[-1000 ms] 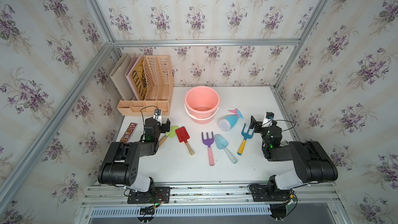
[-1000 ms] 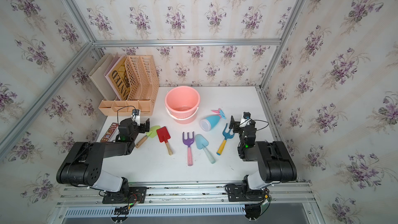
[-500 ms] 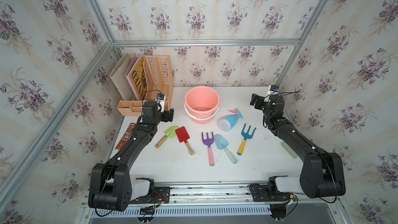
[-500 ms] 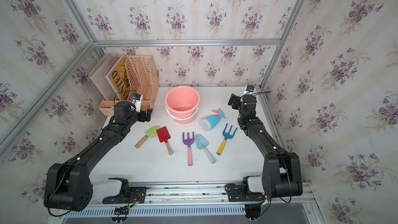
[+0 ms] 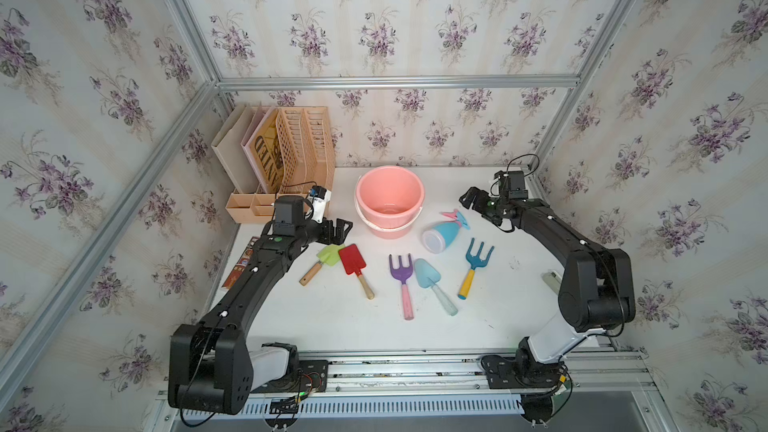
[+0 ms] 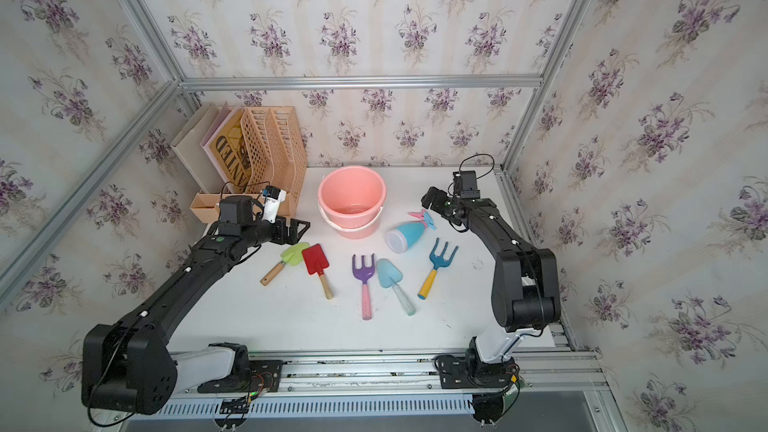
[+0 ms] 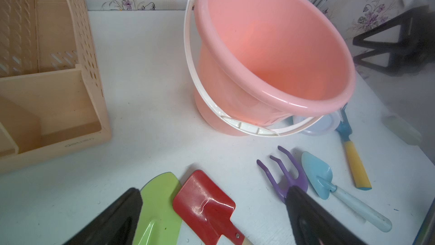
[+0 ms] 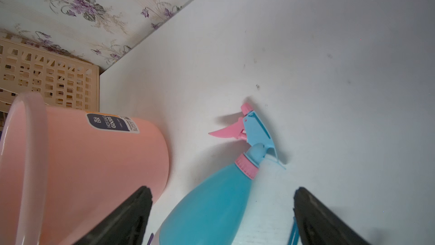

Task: Organize the gardening tools
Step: Adjust the gardening tool at the center of the board.

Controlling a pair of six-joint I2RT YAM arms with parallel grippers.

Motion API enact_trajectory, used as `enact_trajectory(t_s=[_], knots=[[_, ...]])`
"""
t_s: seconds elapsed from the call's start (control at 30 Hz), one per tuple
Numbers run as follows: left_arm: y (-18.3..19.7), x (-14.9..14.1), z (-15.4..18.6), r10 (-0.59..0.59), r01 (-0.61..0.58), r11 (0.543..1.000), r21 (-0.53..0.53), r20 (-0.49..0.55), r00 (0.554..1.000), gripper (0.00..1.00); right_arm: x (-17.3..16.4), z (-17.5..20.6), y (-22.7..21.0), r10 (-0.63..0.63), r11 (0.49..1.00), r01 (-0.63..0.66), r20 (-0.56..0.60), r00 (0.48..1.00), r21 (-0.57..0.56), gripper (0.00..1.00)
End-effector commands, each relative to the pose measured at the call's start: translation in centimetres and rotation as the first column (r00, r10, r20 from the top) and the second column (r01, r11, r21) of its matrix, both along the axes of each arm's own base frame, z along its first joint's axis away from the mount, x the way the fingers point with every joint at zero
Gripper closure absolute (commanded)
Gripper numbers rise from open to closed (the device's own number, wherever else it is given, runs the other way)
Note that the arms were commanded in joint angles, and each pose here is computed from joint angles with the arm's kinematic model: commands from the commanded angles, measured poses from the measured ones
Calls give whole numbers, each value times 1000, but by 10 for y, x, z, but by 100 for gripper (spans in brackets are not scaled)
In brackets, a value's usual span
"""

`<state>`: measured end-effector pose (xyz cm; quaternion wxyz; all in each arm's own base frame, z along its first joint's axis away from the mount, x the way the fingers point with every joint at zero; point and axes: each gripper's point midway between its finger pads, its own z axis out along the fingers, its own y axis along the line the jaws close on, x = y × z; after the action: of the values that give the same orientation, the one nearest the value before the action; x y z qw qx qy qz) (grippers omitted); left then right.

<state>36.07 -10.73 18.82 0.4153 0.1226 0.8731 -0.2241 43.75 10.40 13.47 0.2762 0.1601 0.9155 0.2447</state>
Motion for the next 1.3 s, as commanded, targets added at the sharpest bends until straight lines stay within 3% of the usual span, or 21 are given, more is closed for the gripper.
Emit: enact_trajectory(t_s=[0.0, 0.1, 0.23, 0.33, 0.63, 1.07, 1.27], knots=[[-4, 1, 2, -13, 13, 1000, -25, 9, 1000, 1, -8, -6, 15, -65, 989, 78, -108, 992, 123, 6], [-3, 2, 1, -6, 7, 1000, -24, 15, 1000, 1, -5, -13, 18, -118, 978, 144, -165, 979, 152, 8], [-2, 1, 2, -8, 8, 1000, -14, 25, 1000, 1, -1, -20, 12, -181, 978, 201, -233, 955, 63, 5], [-1, 1, 4, -5, 5, 1000, -7, 31, 999, 1, 2, -21, 19, -158, 986, 165, -267, 950, 1, 4], [2, 5, 6, 10, -10, 1000, 5, 43, 999, 1, -10, -63, 21, -206, 978, 203, -425, 881, -53, 14], [8, 4, 10, 38, -40, 999, 30, 74, 997, 1, -10, -102, 20, -233, 972, 221, -495, 837, -83, 18], [10, 3, 14, 47, -50, 998, 27, 100, 994, 1, -8, -114, 15, -258, 966, 233, -499, 827, -112, 34]])
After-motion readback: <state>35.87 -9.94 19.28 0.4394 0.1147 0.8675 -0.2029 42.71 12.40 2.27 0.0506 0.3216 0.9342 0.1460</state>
